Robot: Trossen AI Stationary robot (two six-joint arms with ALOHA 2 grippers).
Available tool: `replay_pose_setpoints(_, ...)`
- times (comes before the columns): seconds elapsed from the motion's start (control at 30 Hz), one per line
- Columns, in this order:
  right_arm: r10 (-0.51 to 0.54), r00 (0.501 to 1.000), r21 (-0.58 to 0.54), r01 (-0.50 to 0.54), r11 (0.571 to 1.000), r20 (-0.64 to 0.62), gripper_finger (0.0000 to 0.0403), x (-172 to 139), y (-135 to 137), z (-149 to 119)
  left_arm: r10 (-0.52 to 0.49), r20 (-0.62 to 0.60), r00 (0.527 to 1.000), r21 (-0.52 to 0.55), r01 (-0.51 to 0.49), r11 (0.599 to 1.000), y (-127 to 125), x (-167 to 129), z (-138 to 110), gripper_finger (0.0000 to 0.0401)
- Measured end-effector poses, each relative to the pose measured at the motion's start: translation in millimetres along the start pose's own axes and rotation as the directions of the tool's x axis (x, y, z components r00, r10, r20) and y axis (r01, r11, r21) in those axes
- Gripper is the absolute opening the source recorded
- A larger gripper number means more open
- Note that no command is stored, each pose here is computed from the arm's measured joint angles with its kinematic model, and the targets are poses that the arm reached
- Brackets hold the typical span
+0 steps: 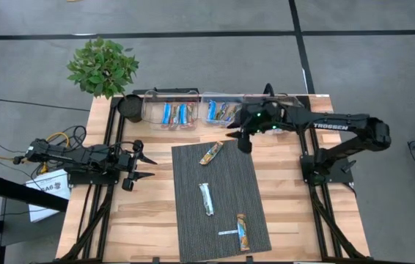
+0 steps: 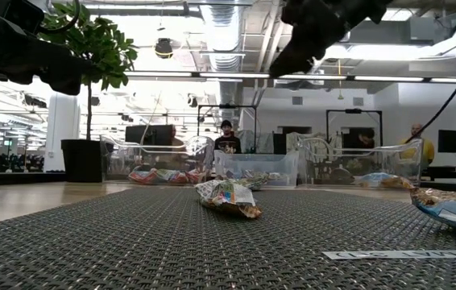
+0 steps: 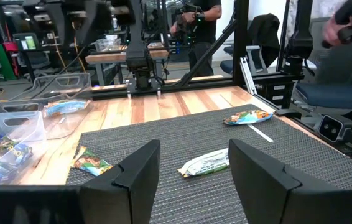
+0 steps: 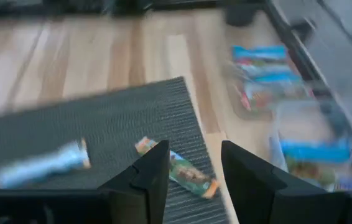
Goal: Pick and place Granola Bars by type
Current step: Put the orange granola bar into the right transparent bin
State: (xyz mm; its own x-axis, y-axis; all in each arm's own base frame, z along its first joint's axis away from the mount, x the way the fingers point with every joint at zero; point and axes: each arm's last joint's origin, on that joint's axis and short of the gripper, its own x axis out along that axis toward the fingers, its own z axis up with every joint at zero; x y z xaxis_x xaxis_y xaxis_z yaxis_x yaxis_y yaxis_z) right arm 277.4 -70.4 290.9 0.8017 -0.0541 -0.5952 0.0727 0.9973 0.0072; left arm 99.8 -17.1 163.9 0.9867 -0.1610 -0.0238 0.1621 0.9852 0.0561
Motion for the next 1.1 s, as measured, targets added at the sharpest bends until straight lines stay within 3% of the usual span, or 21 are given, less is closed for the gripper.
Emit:
replay_pose_setpoints(0.13,0.034,0.999,-0.305,-0.037,0.952,-0.014,0.0135,11,10,6,0.0,0.0,1.0,0.0,0.0,1.0,0,0,0,0.0184)
replay_pose_setpoints(0.3,0.024,0.999,-0.619,-0.046,0.784,-0.044,0.0134,27,19,11,0.0,0.0,1.0,0.0,0.0,1.0,0,0,0,0.0184)
replay_pose_setpoints(0.43,-0.098,0.992,-0.753,0.009,0.658,-0.074,0.0133,42,20,15,0.0,0.001,1.0,0.0,0.0,1.0,0,0,0,0.0184)
replay_pose_setpoints(0.57,-0.242,0.965,-0.819,0.059,0.571,-0.099,0.0134,56,17,20,0.0,0.0,1.0,0.0,0.0,1.0,0,0,0,0.0184)
replay_pose_setpoints(0.63,-0.274,0.951,-0.841,0.031,0.541,-0.142,0.0134,61,17,22,0.0,0.0,1.0,0.0,0.0,1.0,0,0,0,0.0184)
replay_pose_setpoints(0.9,-0.166,0.92,-0.815,-0.216,0.538,-0.354,0.0137,80,18,36,0.0,0.0,1.0,0.0,0.0,1.0,0,0,0,0.0184)
replay_pose_setpoints(1.0,-0.121,0.919,-0.798,-0.254,0.547,-0.375,0.0137,91,17,42,0.0,0.0,1.0,0.0,0.0,1.0,0,0,0,0.0184)
replay_pose_setpoints(1.1,-0.099,0.921,-0.768,-0.252,0.589,-0.378,0.0138,102,15,45,-0.001,0.0,1.0,0.0,0.001,1.0,0,0,0,0.0184)
